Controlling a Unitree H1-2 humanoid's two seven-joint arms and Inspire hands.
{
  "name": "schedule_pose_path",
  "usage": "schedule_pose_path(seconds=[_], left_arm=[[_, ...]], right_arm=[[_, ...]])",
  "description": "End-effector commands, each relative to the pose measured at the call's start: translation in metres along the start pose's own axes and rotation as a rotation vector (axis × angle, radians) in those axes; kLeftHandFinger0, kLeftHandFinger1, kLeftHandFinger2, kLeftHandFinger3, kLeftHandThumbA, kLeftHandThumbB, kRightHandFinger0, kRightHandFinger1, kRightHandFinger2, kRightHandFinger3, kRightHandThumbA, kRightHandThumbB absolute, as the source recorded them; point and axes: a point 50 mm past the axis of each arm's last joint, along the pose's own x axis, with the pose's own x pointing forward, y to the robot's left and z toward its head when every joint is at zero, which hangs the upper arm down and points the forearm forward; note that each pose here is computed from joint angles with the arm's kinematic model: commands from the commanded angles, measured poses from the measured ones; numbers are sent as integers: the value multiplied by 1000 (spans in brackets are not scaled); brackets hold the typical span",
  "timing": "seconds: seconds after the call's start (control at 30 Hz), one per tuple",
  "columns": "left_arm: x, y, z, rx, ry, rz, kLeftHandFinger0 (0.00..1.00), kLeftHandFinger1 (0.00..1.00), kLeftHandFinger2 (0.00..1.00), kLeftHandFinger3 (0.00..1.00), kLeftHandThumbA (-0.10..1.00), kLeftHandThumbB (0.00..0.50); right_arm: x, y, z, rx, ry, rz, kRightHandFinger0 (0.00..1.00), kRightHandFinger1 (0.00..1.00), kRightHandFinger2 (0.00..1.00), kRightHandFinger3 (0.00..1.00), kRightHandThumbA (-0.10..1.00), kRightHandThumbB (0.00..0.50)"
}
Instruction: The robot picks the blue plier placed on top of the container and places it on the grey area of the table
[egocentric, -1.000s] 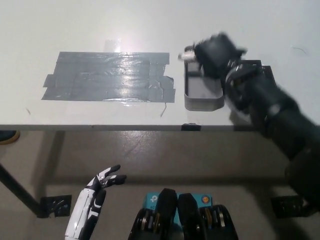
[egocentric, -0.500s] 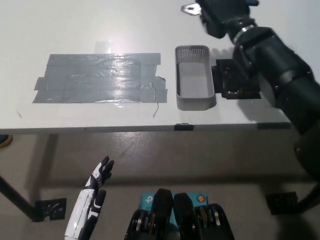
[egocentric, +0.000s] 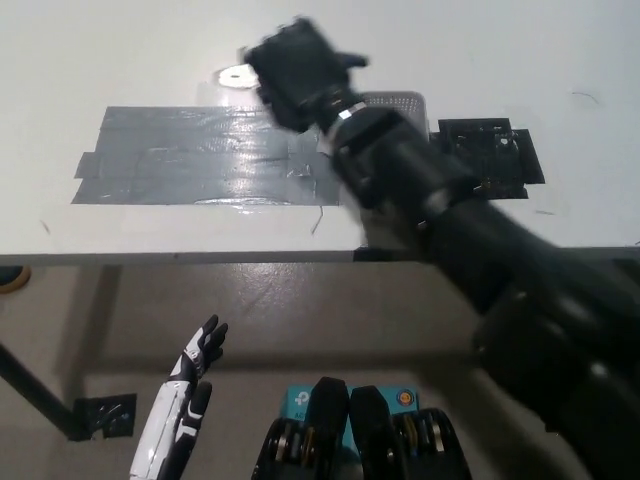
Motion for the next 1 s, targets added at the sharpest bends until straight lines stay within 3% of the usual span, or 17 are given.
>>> schedule_pose_path(seconds=[0.0, 0.03, 0.13, 0.27, 0.3, 0.37, 0.4, 0.43, 0.47, 0.53, 0.57, 0.97], left_arm=[[-3, -4, 5, -11, -37, 7, 1000, 1000, 1000, 1000, 1000, 194], [-3, -5, 6, -9, -37, 6, 1000, 1000, 1000, 1000, 1000, 196], [-2, -6, 7, -10, -41, 4, 1000, 1000, 1000, 1000, 1000, 203], [2, -6, 9, -5, -51, -4, 1000, 1000, 1000, 1000, 1000, 206], [2, -6, 9, -4, -52, -2, 1000, 1000, 1000, 1000, 1000, 203], [2, -4, 10, -2, -55, 2, 1000, 1000, 1000, 1000, 1000, 200], [2, -4, 10, -2, -56, 4, 1000, 1000, 1000, 1000, 1000, 195], [4, -5, 11, 1, -60, -3, 1000, 1000, 1000, 1000, 1000, 195], [5, -6, 12, 0, -61, -6, 1000, 1000, 1000, 1000, 1000, 197], [5, -5, 12, 3, -67, -11, 1000, 1000, 1000, 1000, 1000, 195], [5, -5, 13, 9, -69, -11, 1000, 1000, 1000, 1000, 1000, 191], [12, -4, 18, 26, -82, -7, 1000, 1000, 1000, 1000, 1000, 179]], right_arm=[[21, -35, 17, -29, -22, -62, 0, 0, 301, 460, -100, 347], [22, -34, 22, -10, -29, -64, 0, 0, 243, 450, -100, 337], [21, -30, 27, 5, -37, -43, 0, 0, 234, 459, -100, 322], [13, -14, 27, 37, -9, -25, 0, 0, 244, 359, -100, 386], [13, -12, 25, 27, 1, -11, 0, 13, 301, 383, -100, 403], [11, -8, 22, 27, 18, -6, 0, 2, 348, 451, -100, 379], [8, -5, 16, 31, 34, 11, 18, 104, 491, 668, -48, 286], [7, -2, 8, 48, 64, 73, 544, 671, 916, 1000, 170, 258], [6, 1, 2, 58, 109, 143, 1000, 1000, 1000, 1000, 409, 301], [5, 4, -4, 78, 144, 196, 1000, 1000, 1000, 1000, 551, 392], [4, 4, -7, 76, 157, 210, 1000, 1000, 1000, 1000, 589, 413], [4, -10, -33, 65, 175, 136, 1000, 1000, 1000, 1000, 623, 369]])
